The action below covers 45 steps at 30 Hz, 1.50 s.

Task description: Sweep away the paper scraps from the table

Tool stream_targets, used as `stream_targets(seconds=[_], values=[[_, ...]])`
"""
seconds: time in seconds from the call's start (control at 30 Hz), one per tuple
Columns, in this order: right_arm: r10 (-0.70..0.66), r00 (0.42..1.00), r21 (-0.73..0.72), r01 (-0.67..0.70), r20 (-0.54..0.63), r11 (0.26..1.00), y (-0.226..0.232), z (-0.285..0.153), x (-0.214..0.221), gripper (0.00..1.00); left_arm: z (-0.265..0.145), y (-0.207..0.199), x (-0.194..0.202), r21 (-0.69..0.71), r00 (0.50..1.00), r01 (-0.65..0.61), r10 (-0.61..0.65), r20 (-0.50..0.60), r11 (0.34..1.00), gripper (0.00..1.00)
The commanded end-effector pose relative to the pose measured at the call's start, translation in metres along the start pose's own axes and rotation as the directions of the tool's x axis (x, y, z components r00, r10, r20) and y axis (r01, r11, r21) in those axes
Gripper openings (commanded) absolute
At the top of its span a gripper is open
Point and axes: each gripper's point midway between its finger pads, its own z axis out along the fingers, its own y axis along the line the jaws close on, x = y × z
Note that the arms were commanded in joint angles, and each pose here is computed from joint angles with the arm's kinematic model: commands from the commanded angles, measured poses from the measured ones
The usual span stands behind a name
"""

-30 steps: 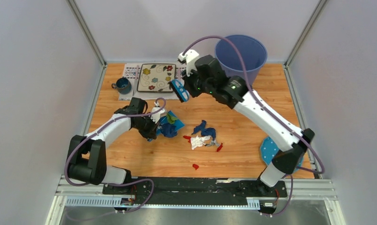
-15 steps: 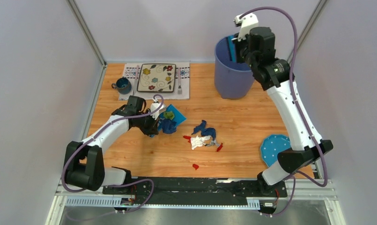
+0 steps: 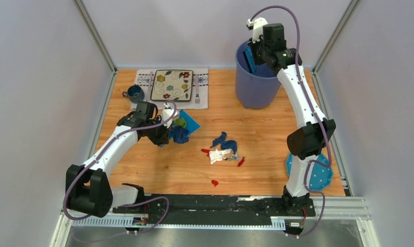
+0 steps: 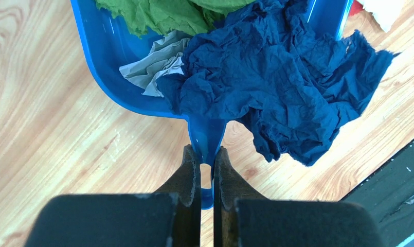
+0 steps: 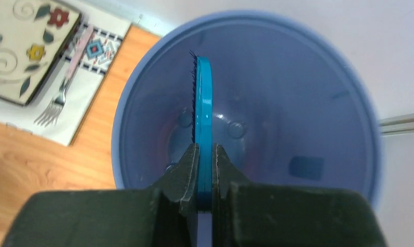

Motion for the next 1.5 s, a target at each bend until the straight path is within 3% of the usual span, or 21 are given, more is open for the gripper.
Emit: stream_targets(seconds=[0.0, 0.2, 0.6, 0.73, 0.8, 0.93, 1.17, 1.33, 1.47], values=[[-0.023, 0.999, -0.122, 0.019, -0.027, 0.992, 0.022, -0.002, 0.009, 0.00, -0.024, -0.001, -0.018, -0.030, 0.999, -0.014, 0.015, 0.047, 0.999, 0.00], [-0.031, 0.992, -0.298, -0.008, -0.125, 0.955, 0.061, 0.014, 0.043, 0.00, -0.037, 0.001, -0.027, -0.055, 0.998, -0.023, 0.026, 0.060, 0.998, 0.00], [-0.111, 0.983, -0.386, 0.048, -0.143, 0.921, 0.086, 0.004, 0.054, 0.00, -0.069, 0.004, -0.057, -0.083, 0.997, -0.018, 0.024, 0.071, 0.996, 0.00], [-0.132, 0.975, -0.260, 0.083, -0.177, 0.962, 0.063, 0.012, 0.063, 0.00, -0.074, 0.005, -0.064, -0.088, 0.996, -0.023, 0.030, 0.084, 0.996, 0.00], [-0.145, 0.963, -0.105, 0.124, -0.226, 0.987, 0.032, 0.018, 0.070, 0.00, -0.076, 0.005, -0.065, -0.089, 0.996, -0.026, 0.034, 0.087, 0.996, 0.00], [-0.143, 0.950, 0.038, 0.160, -0.278, 0.986, -0.002, 0.028, 0.079, 0.00, -0.077, 0.005, -0.063, -0.090, 0.996, -0.033, 0.041, 0.081, 0.995, 0.00], [-0.201, 0.926, -0.123, 0.170, -0.320, 0.978, 0.024, 0.044, 0.106, 0.00, -0.078, 0.008, -0.061, -0.107, 0.996, -0.044, 0.052, 0.067, 0.993, 0.00], [-0.220, 0.912, -0.138, 0.182, -0.346, 0.973, 0.029, 0.070, 0.126, 0.00, -0.078, 0.007, -0.061, -0.106, 0.997, -0.046, 0.053, 0.063, 0.993, 0.00], [-0.181, 0.932, -0.169, 0.133, -0.315, 0.977, 0.043, 0.090, 0.118, 0.00, -0.078, 0.006, -0.060, -0.103, 0.997, -0.043, 0.049, 0.060, 0.994, 0.00]])
